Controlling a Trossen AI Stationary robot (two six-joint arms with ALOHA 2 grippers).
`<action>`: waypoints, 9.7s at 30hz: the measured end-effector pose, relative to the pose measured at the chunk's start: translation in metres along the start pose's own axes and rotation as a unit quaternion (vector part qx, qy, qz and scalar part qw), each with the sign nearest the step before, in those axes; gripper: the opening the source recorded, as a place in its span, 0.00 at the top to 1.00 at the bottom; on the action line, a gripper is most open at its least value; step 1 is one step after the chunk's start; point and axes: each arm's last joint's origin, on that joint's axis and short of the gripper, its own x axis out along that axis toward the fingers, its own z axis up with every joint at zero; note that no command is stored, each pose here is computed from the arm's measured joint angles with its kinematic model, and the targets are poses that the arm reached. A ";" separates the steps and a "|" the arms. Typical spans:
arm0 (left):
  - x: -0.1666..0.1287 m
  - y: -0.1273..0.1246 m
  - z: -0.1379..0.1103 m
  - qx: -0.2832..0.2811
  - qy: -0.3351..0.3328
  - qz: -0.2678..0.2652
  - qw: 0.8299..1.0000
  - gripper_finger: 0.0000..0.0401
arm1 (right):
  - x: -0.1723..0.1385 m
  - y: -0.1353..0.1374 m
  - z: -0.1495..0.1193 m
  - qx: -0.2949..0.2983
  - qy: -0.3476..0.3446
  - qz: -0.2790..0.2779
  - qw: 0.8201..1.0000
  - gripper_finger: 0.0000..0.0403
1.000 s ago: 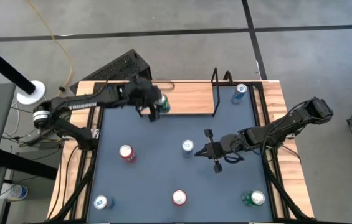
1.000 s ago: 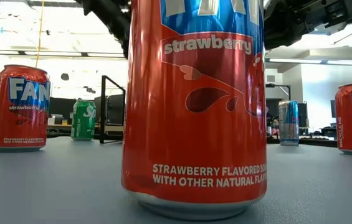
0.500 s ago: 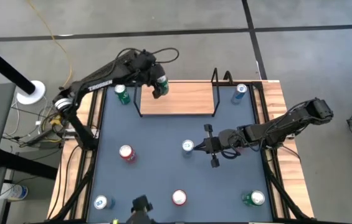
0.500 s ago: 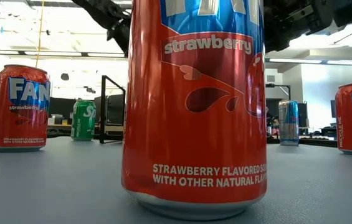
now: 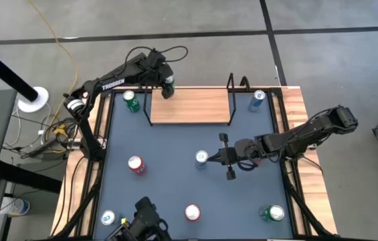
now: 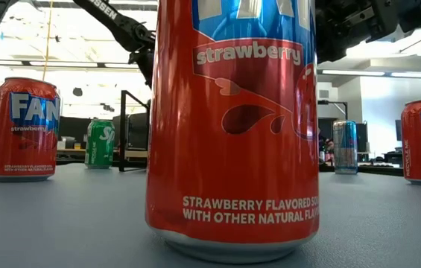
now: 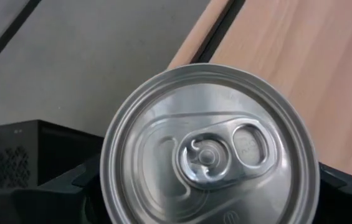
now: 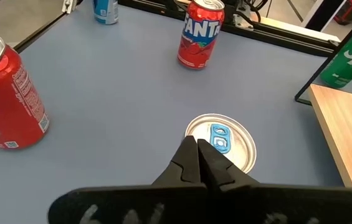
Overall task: Place canned beverage on shelf
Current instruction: Put the middle green soda can on the shelf
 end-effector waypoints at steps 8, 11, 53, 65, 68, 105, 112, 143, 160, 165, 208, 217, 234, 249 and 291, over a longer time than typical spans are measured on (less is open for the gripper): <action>0.023 0.001 -0.007 -0.022 -0.014 -0.008 1.000 0.25 | 0.000 0.000 0.000 0.000 0.001 0.000 1.000 1.00; 0.023 0.001 -0.007 -0.023 -0.013 -0.010 1.000 0.25 | 0.000 0.000 0.000 0.000 0.001 0.000 1.000 1.00; -0.001 -0.012 0.016 -0.007 0.028 0.031 0.999 0.10 | 0.000 0.000 0.000 0.001 0.003 0.000 1.000 1.00; -0.012 -0.025 0.029 0.017 0.031 0.032 0.999 0.10 | 0.000 0.000 -0.001 0.001 0.003 0.001 1.000 1.00; -0.012 -0.025 0.027 0.027 0.042 0.030 0.998 0.10 | 0.000 0.000 -0.001 0.001 0.003 0.001 1.000 1.00; 0.006 -0.029 0.024 -0.026 0.053 0.051 0.997 0.15 | 0.000 0.000 -0.001 0.001 0.003 0.001 1.000 1.00; 0.010 -0.029 0.022 0.013 0.063 0.041 0.997 0.22 | 0.000 0.000 -0.001 0.001 0.003 0.001 1.000 1.00; 0.004 -0.041 0.002 0.147 0.162 -0.050 0.974 0.16 | 0.000 0.001 -0.002 0.000 0.010 0.002 1.000 1.00; -0.008 -0.038 0.019 0.136 0.142 -0.011 0.980 0.14 | 0.000 0.001 -0.002 0.000 0.010 0.002 1.000 1.00; -0.026 -0.040 0.037 0.120 0.129 0.013 0.984 0.14 | 0.000 0.001 -0.002 0.000 0.010 0.002 1.000 1.00; -0.139 -0.089 0.079 0.125 -0.028 0.155 0.980 1.00 | 0.000 -0.048 0.018 0.063 -0.033 -0.151 0.986 1.00; -0.208 -0.111 0.003 0.143 -0.111 0.105 0.978 1.00 | 0.010 -0.131 0.065 0.094 -0.015 -0.256 0.962 1.00; -0.255 -0.111 -0.106 0.140 -0.296 0.039 0.944 1.00 | 0.084 -0.315 0.041 0.194 0.155 -0.227 0.942 1.00; -0.244 -0.115 -0.100 0.154 -0.278 0.037 0.947 1.00 | 0.104 -0.324 0.050 0.222 0.139 -0.252 0.932 1.00; -0.241 -0.116 -0.101 0.162 -0.262 0.038 0.951 1.00 | 0.138 -0.318 0.026 0.234 0.145 -0.207 0.939 1.00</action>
